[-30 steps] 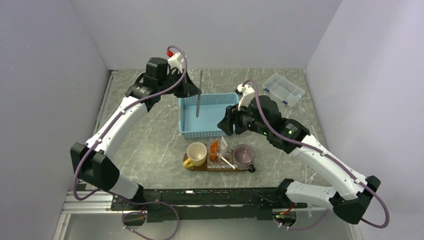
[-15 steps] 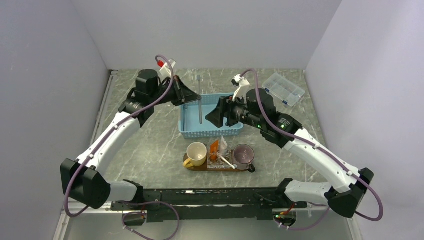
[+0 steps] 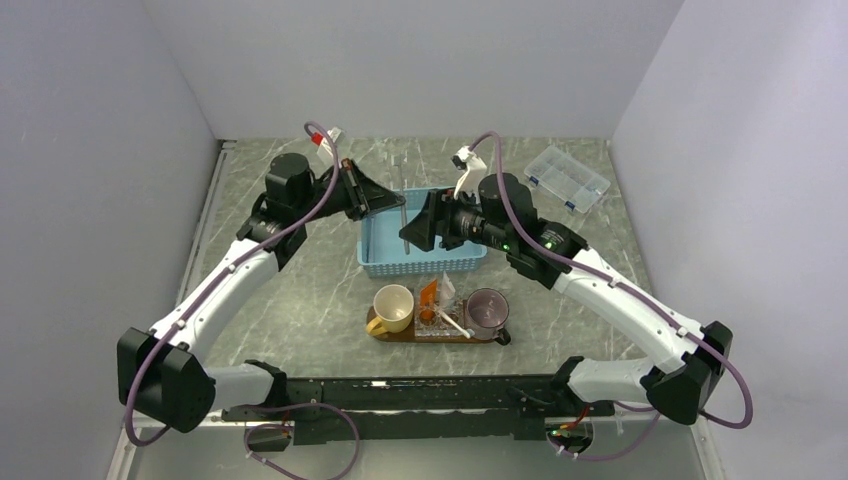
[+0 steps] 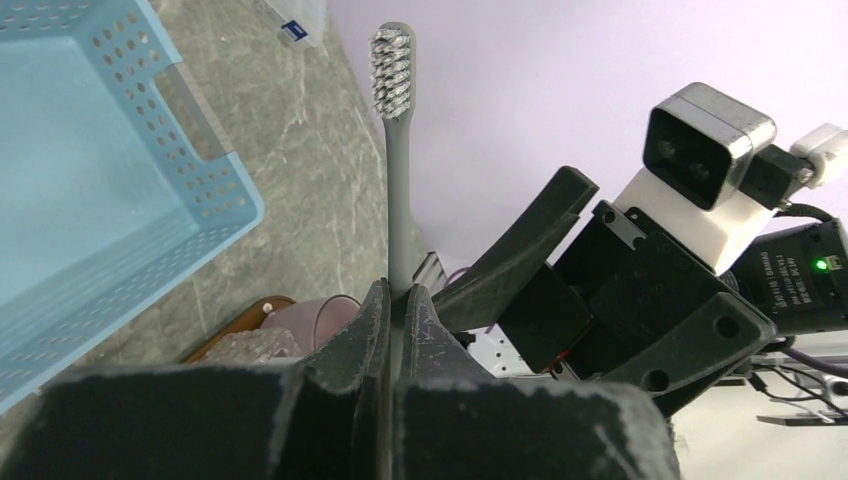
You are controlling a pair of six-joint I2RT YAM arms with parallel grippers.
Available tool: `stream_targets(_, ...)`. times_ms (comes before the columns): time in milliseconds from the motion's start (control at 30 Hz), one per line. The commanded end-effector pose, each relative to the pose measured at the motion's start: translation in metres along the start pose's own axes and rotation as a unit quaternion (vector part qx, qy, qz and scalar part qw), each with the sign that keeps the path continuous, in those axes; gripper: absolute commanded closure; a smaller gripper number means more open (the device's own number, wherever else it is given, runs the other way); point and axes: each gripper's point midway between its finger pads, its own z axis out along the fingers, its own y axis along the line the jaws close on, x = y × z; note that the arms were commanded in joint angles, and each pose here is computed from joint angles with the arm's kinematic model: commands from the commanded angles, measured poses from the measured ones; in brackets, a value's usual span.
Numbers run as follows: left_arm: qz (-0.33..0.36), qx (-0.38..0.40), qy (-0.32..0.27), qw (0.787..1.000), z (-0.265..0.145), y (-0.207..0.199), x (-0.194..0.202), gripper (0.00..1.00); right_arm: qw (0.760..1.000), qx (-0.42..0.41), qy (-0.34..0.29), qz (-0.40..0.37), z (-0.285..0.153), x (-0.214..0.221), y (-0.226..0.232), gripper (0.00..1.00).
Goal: Prepare toiletry sets of a toothbrush and toothpaste on the tray
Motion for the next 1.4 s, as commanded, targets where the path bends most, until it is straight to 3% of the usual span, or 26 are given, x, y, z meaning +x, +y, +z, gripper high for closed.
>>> stream_targets(0,0.015,0.056,-0.017,0.998,-0.010,-0.033,-0.007,1.00,0.999,-0.041,-0.033,0.010,0.002,-0.024,0.025,0.33)
stream_targets(133,-0.006,0.074,-0.009,0.997,-0.010,-0.037,-0.003,1.00,0.999,-0.036,-0.030,0.012,0.008,-0.022,0.024,0.36)
stream_targets(267,-0.021,0.087,-0.006,0.996,-0.012,-0.038,0.001,1.00,0.999,-0.032,-0.031,0.012,0.010,-0.021,0.024,0.46)
stream_targets(667,-0.020,0.078,0.010,0.997,-0.013,-0.031,0.010,0.98,0.999,-0.028,-0.029,0.016,0.011,-0.015,0.023,1.00)
stream_targets(800,-0.028,0.078,0.025,0.996,-0.012,-0.026,0.016,0.88,0.999,-0.020,-0.030,0.014,0.009,-0.015,0.021,1.00)
stream_targets(1033,-0.021,0.079,0.061,0.995,-0.014,-0.029,0.024,0.41,1.000,0.004,-0.025,-0.016,-0.001,-0.011,0.010,1.00)
stream_targets(1367,0.032,0.052,0.111,0.992,-0.022,-0.027,0.032,0.27,0.990,0.015,0.049,-0.134,-0.032,0.025,-0.011,1.00)
